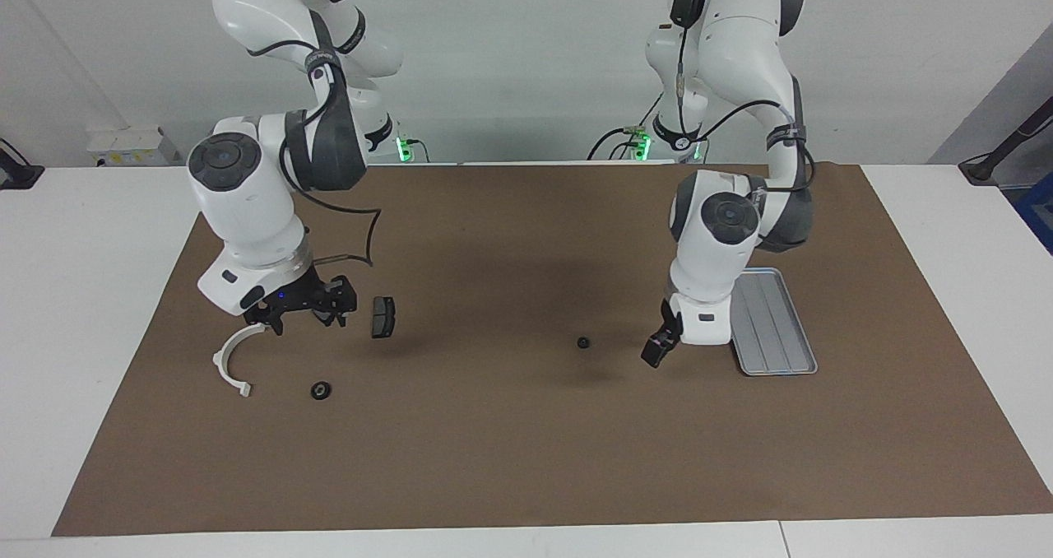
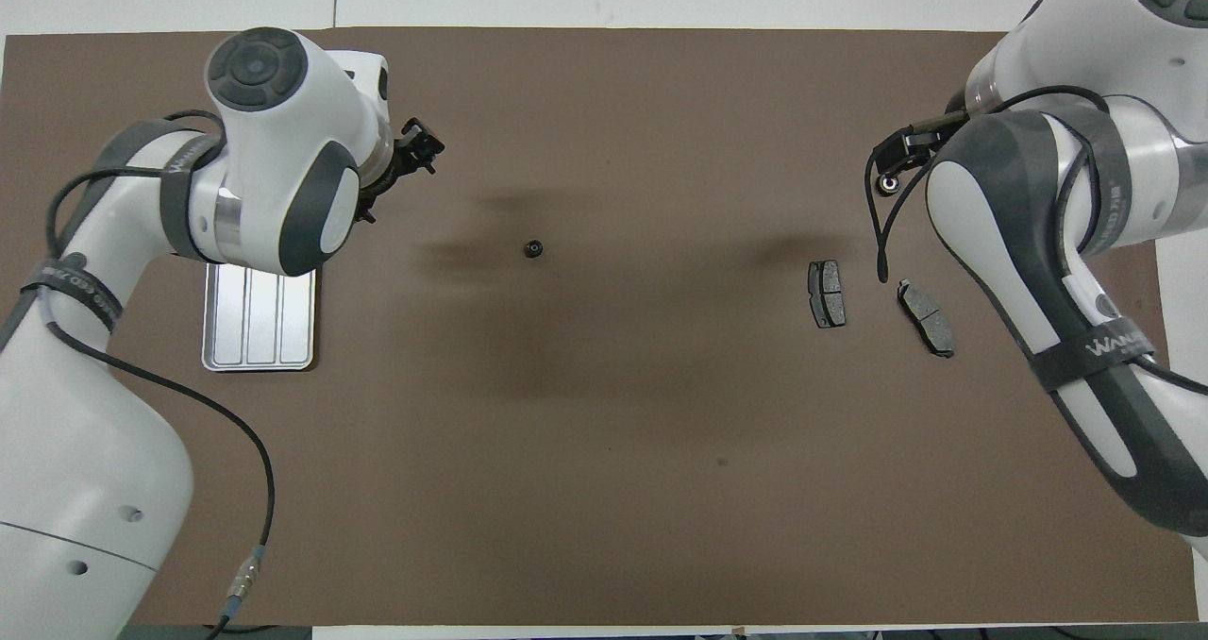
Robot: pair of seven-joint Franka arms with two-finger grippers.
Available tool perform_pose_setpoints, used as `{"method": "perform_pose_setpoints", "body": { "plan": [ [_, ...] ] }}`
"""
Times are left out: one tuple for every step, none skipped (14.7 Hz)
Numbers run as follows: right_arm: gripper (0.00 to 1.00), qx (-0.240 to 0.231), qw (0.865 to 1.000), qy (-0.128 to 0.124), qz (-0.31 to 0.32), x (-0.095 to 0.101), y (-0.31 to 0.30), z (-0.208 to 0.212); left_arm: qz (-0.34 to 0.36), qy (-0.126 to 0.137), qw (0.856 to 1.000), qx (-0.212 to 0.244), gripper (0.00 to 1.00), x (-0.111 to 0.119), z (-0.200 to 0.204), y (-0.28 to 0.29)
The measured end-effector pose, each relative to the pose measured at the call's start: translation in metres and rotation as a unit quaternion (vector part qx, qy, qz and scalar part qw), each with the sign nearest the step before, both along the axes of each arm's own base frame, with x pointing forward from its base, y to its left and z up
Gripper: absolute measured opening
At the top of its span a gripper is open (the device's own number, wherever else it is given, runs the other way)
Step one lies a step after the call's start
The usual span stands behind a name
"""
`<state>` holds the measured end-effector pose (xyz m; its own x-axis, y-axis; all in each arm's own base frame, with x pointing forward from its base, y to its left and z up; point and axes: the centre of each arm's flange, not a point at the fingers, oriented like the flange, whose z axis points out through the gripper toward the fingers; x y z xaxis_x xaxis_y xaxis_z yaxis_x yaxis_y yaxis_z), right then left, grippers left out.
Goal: Place bearing gear from tray to pile
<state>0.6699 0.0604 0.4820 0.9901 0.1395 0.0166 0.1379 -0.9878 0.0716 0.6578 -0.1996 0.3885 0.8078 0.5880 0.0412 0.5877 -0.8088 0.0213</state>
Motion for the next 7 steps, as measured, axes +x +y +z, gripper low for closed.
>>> {"method": "perform_pose_setpoints", "body": {
  "plan": [
    [1.0, 0.0, 1.0, -0.001, -0.014, 0.001, 0.004, 0.006, -0.007, 0.0, 1.0, 0.0, 1.0, 0.0, 0.011, 0.02],
    [1.0, 0.002, 0.999, -0.003, -0.033, 0.001, 0.012, 0.007, -0.015, 0.0, 1.0, 0.0, 1.0, -0.003, 0.021, 0.039],
    [1.0, 0.003, 0.998, -0.004, -0.055, 0.001, 0.026, 0.005, -0.025, 0.001, 1.0, 0.001, 1.0, -0.007, 0.031, 0.056],
    [1.0, 0.004, 0.997, -0.004, -0.077, -0.001, 0.045, 0.002, -0.036, 0.003, 0.999, 0.002, 1.0, -0.012, 0.041, 0.074],
    [1.0, 0.005, 0.995, -0.003, -0.097, -0.004, 0.069, -0.002, -0.047, 0.009, 0.999, 0.002, 1.0, -0.018, 0.051, 0.09],
    [1.0, 0.005, 0.993, -0.003, -0.114, -0.009, 0.096, -0.007, -0.058, 0.015, 0.998, 0.003, 1.0, -0.024, 0.064, 0.105],
    [1.0, 0.005, 0.992, -0.001, -0.126, -0.015, 0.122, -0.011, -0.069, 0.02, 0.997, 0.003, 1.0, -0.03, 0.077, 0.119]
  ]
}}
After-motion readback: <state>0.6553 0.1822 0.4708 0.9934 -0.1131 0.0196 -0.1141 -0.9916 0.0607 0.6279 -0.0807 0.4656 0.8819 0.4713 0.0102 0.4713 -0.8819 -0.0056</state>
